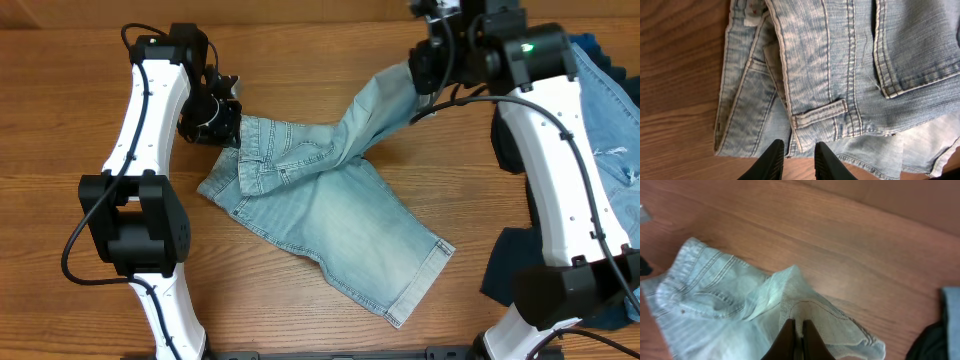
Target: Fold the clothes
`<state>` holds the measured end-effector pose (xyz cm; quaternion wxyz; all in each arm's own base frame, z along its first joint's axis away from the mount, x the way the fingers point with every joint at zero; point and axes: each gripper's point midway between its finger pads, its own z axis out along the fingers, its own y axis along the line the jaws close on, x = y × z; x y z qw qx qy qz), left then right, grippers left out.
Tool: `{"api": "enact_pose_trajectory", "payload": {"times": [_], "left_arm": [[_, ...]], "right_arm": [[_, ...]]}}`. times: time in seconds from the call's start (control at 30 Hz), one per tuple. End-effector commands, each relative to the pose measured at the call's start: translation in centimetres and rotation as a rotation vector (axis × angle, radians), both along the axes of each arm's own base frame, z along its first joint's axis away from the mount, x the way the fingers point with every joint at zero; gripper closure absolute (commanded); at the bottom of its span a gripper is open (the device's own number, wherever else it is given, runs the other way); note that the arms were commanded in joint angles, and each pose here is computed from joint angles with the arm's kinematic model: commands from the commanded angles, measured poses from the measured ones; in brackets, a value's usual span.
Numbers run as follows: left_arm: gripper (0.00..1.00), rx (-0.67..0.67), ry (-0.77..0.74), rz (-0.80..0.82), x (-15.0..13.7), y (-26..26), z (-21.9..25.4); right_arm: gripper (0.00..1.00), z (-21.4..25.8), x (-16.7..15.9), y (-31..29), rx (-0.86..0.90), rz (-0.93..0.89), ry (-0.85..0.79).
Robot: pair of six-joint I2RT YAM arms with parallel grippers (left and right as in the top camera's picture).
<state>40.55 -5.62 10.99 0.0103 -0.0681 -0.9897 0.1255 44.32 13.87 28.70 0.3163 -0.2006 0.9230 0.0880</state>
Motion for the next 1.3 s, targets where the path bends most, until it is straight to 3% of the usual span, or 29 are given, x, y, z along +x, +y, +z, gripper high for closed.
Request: {"api": "enact_pose_trajectory", "payload": {"times": [0.0, 0.23, 0.33, 0.37, 0.4, 0.53, 0.8, 0.9, 0.97, 1.07, 1.27], "left_arm": [[0.75, -0.031, -0.068, -0.021, 0.9, -0.8, 1.4], [0.75, -0.274, -0.17, -0.13, 2.5, -6.2, 2.2], [0.79, -0.273, -0.192, -0.186, 2.5, -8.5, 0.5], [0.92, -0.246, -0.185, -0.198, 2.3, -8.7, -0.6], [0.96, -0.201, -0.177, -0.201, 2.1, -8.3, -1.4], [0.96, 0.045, -0.164, -0.172, 2.3, -4.2, -3.8], [0.96, 0.106, 0.015, -0.137, 0.5, -3.1, -12.4], [0.96, 0.198, 0.053, -0.046, 0.6, -1.6, -14.9], [0.96, 0.188, 0.027, 0.039, 1.7, -1.4, -15.3], [0.96, 0.153, 0.039, 0.168, 2.5, -0.1, -16.6], [0.96, 0.145, 0.054, 0.424, 3.5, 6.1, -18.2]], "right_arm": [[0.96, -0.3, -0.2, -0.5, -0.079, -0.028, -0.018], [0.96, 0.0, -0.8, -0.1, -0.023, -0.046, -0.001], [0.96, 0.1, -1.1, 0.6, 0.015, -0.017, 0.009], [0.96, 0.1, -1.1, 0.6, 0.016, -0.019, 0.01], [0.96, 0.1, -1.1, 0.7, 0.017, -0.019, 0.01], [0.96, 0.1, -1.1, 0.6, 0.018, -0.022, 0.012], [0.96, 0.1, -2.2, 1.9, 0.091, 0.018, 0.06], [0.96, 0.0, -2.5, 2.2, 0.112, 0.022, 0.076], [0.96, -0.6, -2.1, 2.5, 0.12, 0.027, 0.071], [0.96, -3.1, 0.3, 3.9, 0.168, 0.057, 0.008], [0.96, -3.1, 4.4, 5.0, 0.214, 0.059, -0.138]]}}
